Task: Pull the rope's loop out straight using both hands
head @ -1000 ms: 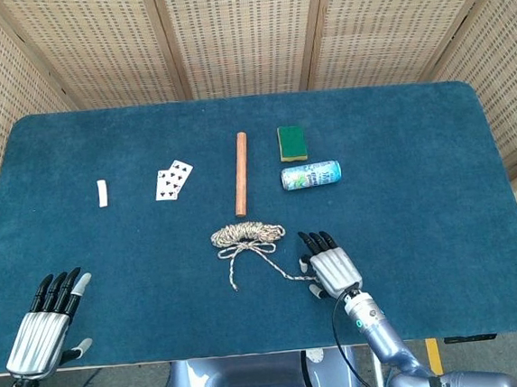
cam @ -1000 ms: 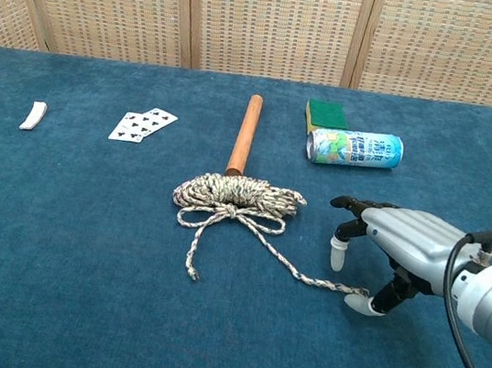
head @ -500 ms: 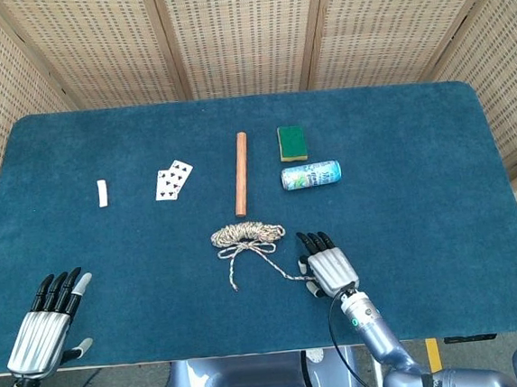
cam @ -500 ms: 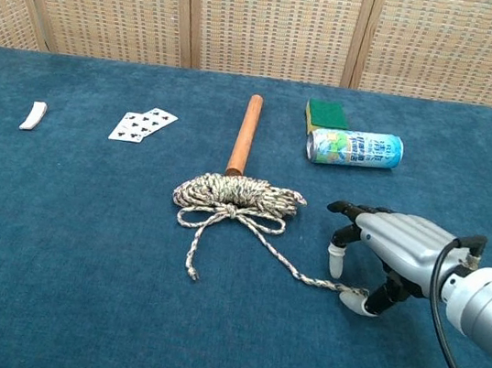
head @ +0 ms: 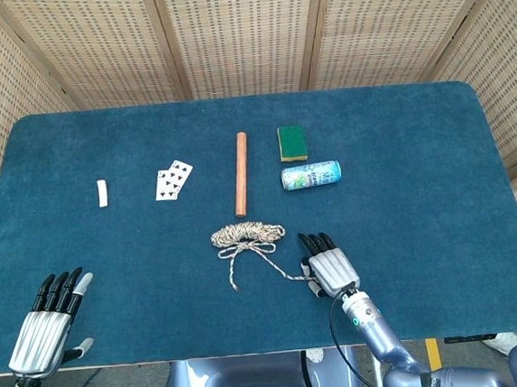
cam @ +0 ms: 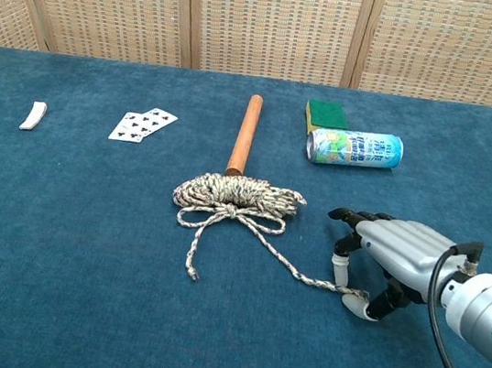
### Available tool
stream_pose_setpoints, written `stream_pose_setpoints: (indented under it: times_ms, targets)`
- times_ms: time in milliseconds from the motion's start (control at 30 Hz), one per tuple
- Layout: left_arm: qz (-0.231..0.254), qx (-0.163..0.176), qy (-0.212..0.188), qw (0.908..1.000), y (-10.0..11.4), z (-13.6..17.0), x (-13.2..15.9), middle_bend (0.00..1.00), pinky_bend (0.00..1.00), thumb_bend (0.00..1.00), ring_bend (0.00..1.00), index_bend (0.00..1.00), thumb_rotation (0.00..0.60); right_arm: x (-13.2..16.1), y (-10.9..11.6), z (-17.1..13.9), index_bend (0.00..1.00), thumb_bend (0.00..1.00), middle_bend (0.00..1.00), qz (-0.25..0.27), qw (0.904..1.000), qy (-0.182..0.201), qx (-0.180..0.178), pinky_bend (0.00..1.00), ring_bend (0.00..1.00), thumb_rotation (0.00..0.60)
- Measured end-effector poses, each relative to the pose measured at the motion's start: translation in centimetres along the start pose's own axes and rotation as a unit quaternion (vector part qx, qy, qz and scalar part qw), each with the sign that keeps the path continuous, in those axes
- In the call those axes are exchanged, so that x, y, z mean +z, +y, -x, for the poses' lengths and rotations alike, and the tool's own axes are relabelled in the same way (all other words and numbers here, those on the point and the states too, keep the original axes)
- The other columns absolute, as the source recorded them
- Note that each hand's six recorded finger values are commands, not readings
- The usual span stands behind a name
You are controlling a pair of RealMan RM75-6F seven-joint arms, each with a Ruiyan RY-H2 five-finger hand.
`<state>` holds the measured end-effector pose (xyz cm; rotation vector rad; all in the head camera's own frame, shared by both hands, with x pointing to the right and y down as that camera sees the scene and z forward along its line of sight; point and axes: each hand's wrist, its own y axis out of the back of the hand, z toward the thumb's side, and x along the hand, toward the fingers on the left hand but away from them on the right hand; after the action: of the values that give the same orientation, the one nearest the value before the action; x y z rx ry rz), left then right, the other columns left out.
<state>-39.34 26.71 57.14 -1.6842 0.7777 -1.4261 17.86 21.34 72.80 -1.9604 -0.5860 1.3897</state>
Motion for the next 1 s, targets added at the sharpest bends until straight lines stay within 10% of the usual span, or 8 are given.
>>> stream_pose_setpoints:
  times_ms: [667, 1000]
  targets:
    - [-0.018, 0.004, -0.019, 0.9996, -0.2, -1.5, 1.0, 0.00, 0.00, 0.00, 0.00, 0.00, 0.600, 0.0, 1.2, 0.1, 0.64, 0.56, 0.00, -0.032, 0.9991, 0.019, -0.019, 0.00, 0.00, 0.600]
    - [-0.093, 0.046, -0.156, 0.9823, -0.3, -7.7, 5.7, 0.00, 0.00, 0.01, 0.00, 0.26, 0.600, 0.4, 1.5, 0.2, 0.64, 0.56, 0.00, -0.043, 0.9987, 0.023, -0.019, 0.00, 0.00, 0.600]
